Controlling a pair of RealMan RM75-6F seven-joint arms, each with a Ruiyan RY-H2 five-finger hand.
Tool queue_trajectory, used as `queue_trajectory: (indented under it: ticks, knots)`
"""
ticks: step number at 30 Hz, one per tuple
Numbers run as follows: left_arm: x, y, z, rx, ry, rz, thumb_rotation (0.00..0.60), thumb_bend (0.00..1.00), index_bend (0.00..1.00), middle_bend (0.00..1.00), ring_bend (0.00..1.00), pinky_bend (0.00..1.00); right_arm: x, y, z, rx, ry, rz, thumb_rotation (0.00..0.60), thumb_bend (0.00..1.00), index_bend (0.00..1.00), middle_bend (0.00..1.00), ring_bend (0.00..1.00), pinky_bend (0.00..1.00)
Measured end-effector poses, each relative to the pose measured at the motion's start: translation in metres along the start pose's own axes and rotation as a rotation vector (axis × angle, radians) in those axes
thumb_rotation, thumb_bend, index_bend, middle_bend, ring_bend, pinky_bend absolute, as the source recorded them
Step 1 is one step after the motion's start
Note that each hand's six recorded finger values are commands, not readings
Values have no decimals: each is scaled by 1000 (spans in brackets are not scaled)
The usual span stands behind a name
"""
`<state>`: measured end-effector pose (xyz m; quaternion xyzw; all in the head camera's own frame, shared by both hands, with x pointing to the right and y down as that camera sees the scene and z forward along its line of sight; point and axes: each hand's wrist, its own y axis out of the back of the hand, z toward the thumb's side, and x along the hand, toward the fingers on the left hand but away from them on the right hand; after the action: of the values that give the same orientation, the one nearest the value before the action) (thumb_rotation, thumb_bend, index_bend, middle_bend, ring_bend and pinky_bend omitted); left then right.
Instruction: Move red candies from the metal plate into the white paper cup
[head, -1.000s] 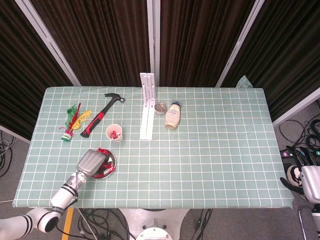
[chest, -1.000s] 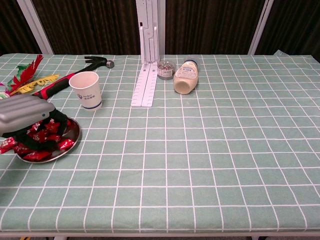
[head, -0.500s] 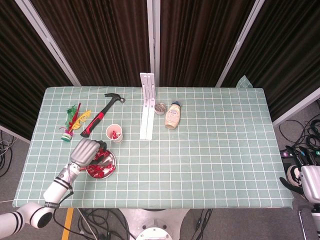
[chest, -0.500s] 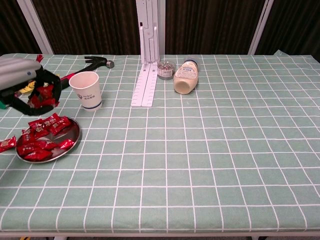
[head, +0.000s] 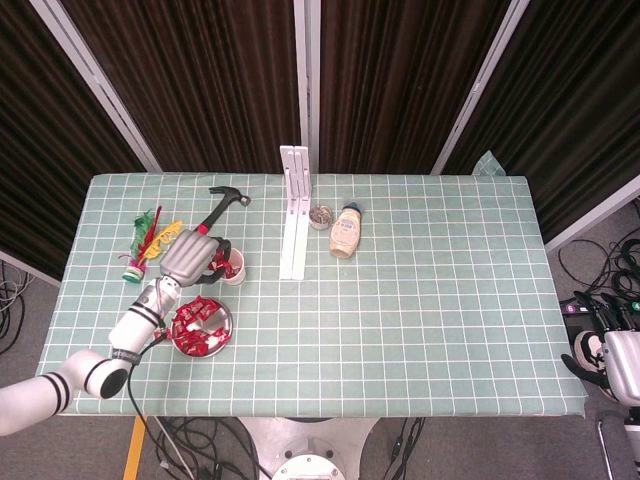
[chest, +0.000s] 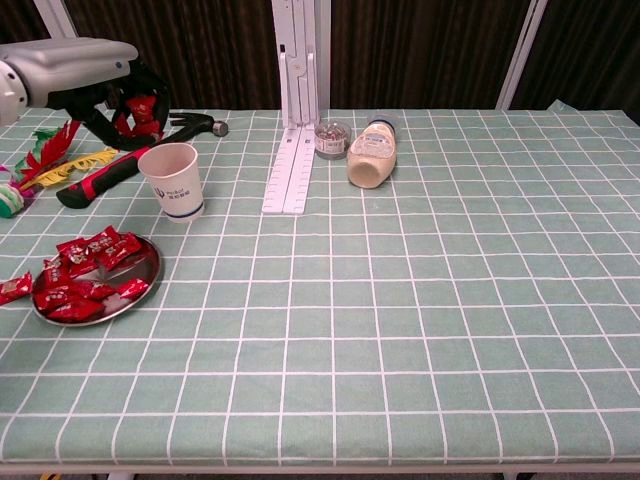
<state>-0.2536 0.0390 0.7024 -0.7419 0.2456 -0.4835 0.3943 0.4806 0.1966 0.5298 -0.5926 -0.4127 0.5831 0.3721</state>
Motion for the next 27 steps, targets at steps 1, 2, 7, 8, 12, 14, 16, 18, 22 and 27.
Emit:
queue_trajectory:
  ticks: [1,2,7,8,12,14,16,18,22,27]
  knots:
    - [4,0,0,-2,5,-4,600,479,640,693,656,1000,0,0,0,0,-2,1,600,82,118,231,112,373]
    - [8,-1,1,-6,8,-8,600,479,640,692,656,1000,0,0,-1,1,-4,1,600,82,118,231,112,373]
    - [16,-7,8,-9,2,-21,600,478,635,684,655,1000,0,0,-3,2,-12,3,600,82,118,231,112,374]
    - [16,-8,9,-9,3,-24,600,477,634,682,654,1000,0,-1,-3,2,-12,4,600,82,118,231,112,374]
    - [17,-13,9,-8,11,-32,600,472,621,669,650,1000,-1,-1,-2,2,-11,5,600,82,118,232,112,375]
    - [18,-14,8,-6,15,-35,600,468,608,658,646,1000,-1,-1,-2,2,-11,6,600,82,118,231,112,375]
    - [18,-15,8,-4,19,-36,600,465,595,646,634,1000,-1,-1,-2,2,-12,6,600,82,118,231,112,375]
    - [18,-16,7,4,22,-36,600,459,581,634,618,1000,-1,-1,-3,2,-12,7,600,83,118,232,112,376]
    - [18,-19,7,25,28,-38,600,448,556,611,595,1000,0,-1,-3,2,-13,5,600,82,118,232,118,379]
    - [17,-21,8,26,35,-43,600,444,527,586,580,1000,0,0,-3,2,-13,4,600,82,118,233,123,384]
